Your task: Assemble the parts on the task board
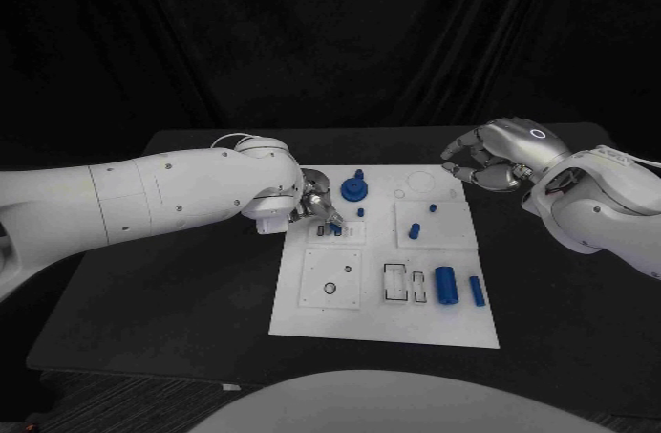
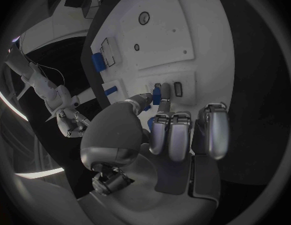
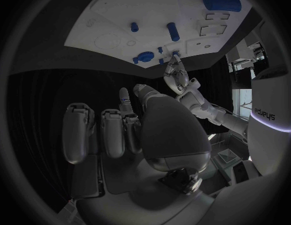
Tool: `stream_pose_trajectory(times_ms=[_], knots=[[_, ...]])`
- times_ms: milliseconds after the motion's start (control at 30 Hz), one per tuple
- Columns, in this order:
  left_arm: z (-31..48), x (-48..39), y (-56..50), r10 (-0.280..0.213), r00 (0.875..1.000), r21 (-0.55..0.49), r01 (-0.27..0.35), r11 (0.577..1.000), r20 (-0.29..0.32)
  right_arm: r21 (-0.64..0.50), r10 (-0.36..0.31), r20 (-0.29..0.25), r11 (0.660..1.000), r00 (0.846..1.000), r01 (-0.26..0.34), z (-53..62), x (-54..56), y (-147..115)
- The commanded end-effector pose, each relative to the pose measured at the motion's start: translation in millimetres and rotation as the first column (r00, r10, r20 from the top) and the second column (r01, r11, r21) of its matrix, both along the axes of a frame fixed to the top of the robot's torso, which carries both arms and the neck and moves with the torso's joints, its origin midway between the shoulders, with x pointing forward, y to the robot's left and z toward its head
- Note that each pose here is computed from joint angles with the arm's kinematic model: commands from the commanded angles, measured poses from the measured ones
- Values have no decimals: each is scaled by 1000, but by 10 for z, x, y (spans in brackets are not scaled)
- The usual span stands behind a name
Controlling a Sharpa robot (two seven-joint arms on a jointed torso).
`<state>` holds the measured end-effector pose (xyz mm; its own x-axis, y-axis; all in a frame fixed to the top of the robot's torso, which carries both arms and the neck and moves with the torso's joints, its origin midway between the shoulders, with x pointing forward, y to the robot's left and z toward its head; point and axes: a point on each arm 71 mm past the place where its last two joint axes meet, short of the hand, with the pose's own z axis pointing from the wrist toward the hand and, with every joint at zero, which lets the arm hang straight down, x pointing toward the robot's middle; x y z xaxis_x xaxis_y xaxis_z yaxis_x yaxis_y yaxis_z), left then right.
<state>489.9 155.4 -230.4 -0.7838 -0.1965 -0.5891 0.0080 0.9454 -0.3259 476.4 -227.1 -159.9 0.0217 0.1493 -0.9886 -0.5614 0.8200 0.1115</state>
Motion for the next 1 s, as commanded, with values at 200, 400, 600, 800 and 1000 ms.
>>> stream_pose_trajectory(times_ms=[200, 400, 600, 800, 1000], knots=[[-22, -20, 25, -16, 1000, 5, 16, 1000, -21, -4, -22, -8, 1000, 1000, 22, -16, 6, -15], [-30, -27, 24, -25, 999, 15, 25, 1000, -34, -5, -25, -11, 1000, 1000, 25, -22, 10, -15], [-38, -32, 17, -29, 999, 15, 30, 999, -38, -5, -26, -12, 1000, 1000, 26, -24, 11, -14], [-44, -32, 14, -28, 999, 11, 29, 1000, -36, -6, -27, -12, 1000, 1000, 27, -25, 10, -15], [-47, -33, 2, -30, 999, 7, 30, 1000, -34, -6, -27, -12, 1000, 1000, 27, -26, 10, -15]])
